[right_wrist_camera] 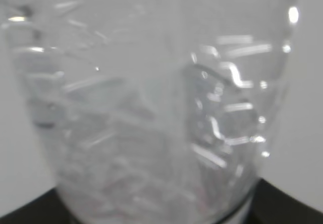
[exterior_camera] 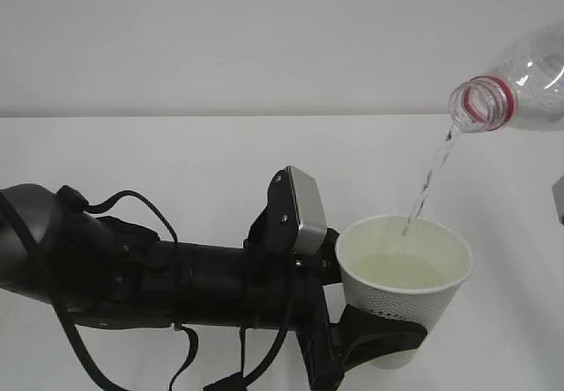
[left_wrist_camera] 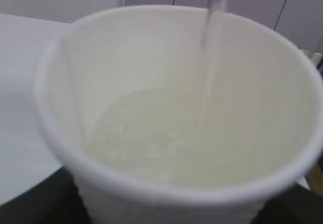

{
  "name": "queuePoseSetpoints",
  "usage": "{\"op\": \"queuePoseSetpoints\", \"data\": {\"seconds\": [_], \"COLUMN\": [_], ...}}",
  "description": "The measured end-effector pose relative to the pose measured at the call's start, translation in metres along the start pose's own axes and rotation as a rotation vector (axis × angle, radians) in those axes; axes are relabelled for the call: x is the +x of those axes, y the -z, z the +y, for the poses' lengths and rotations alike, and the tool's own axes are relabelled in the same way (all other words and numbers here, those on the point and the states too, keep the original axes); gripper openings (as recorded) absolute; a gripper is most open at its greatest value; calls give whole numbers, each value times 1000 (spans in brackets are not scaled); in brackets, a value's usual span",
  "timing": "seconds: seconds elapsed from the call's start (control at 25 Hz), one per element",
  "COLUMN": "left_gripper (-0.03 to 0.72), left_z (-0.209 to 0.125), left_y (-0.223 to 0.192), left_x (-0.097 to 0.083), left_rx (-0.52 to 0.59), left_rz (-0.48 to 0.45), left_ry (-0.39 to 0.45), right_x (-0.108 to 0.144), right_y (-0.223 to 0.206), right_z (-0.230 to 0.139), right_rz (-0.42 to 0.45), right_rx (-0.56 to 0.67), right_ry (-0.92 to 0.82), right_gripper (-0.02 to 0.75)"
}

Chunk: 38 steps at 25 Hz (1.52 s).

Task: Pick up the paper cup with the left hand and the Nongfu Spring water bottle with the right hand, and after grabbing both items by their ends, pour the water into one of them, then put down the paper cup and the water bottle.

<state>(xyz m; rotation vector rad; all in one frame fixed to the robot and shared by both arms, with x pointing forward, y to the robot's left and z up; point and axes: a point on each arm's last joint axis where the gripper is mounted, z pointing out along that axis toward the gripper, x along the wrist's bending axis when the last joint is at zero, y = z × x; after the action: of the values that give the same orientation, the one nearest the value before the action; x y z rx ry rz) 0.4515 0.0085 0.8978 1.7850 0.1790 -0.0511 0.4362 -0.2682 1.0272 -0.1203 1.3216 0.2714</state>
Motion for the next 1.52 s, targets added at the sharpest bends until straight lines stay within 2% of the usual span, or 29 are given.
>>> {"op": "queuePoseSetpoints", "data": {"seconds": [0.2,0.52,0.96,1.52], "left_gripper": [543,543,543,543], "left_z": [5,5,5,5], "left_y": [0,0,0,0], "left_x": [3,4,4,4], "left_rx": [-52,-56,-56,-56], "left_rz": [36,43,43,43], "left_ry": [32,37,37,37], "right_x": [0,0,0,1], "right_y": [0,0,0,0], "right_z": [0,0,-1,-8], "right_rz": [0,-1,-6,-20], "right_rx": [2,4,15,90], "right_ry": [-33,-120,-336,-596], "right_gripper": [387,387,387,387]}}
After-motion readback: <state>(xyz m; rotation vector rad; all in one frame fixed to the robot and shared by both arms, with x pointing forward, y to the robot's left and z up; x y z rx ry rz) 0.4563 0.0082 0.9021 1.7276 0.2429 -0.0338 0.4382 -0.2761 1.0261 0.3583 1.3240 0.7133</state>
